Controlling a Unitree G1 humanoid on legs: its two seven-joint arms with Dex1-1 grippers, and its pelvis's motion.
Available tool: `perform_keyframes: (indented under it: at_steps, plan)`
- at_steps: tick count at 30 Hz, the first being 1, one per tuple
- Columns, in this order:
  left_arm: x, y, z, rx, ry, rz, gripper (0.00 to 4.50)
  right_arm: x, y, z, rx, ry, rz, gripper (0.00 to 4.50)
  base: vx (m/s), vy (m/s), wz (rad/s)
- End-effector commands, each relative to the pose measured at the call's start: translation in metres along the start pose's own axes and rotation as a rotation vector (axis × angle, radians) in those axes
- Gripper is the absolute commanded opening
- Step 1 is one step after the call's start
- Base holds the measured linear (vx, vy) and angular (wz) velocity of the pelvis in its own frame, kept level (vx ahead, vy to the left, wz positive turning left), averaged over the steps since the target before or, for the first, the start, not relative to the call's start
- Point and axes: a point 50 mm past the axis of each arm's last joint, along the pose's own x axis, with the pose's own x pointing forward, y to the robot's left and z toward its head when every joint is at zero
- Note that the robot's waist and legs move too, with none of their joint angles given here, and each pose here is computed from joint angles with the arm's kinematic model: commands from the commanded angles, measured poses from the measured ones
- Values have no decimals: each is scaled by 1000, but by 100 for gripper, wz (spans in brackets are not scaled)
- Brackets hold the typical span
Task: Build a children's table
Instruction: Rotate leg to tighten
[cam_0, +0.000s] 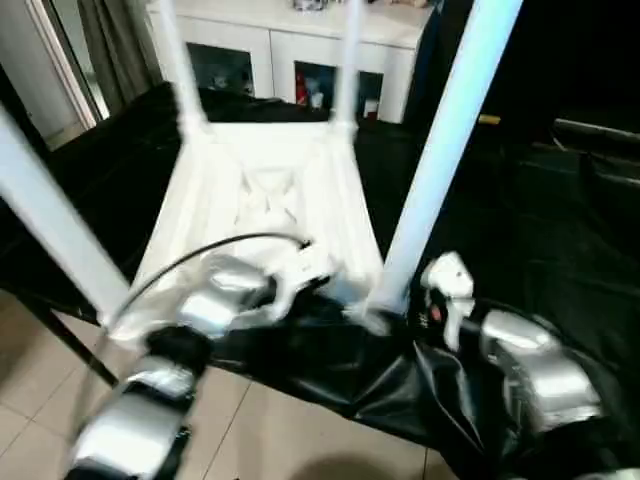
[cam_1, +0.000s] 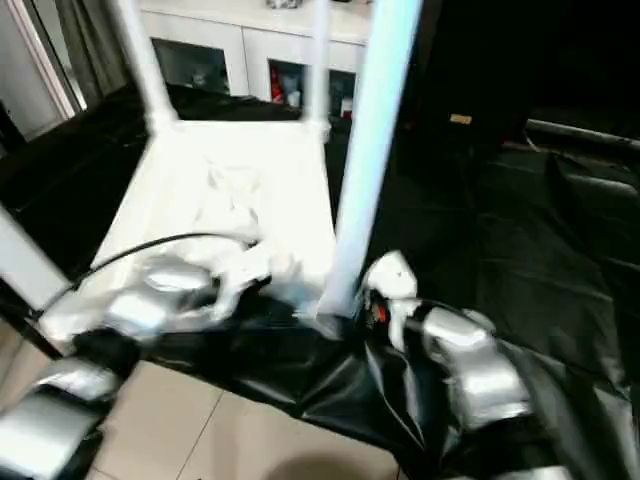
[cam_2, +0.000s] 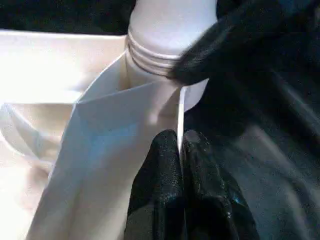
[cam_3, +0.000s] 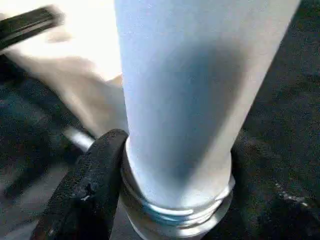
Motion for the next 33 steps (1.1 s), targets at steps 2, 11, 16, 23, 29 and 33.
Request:
perform_keyframes:
  at_steps: [2,11,16,23,29,33]
  plan:
    - [18,0,3,-125,-48,148,0,10,4,-9,88,48,-179,271,0,0,0]
    - [43,-6,22,-94,-17,225,0,42,32,7,112,-23,-236,270,0,0,0]
    - [30,-3,15,-82,-26,113,0,25,16,24,22,-127,-92,326,0,0,0]
    - [5,1,1,-37,-30,-24,0,2,-1,24,-67,-77,126,377,0,0,0]
    - [-23,-1,-9,-1,-78,-203,0,-17,2,15,-151,44,386,406,0,0,0]
    - [-37,-3,-16,6,-75,-246,0,-16,5,12,-182,60,442,406,0,0,0]
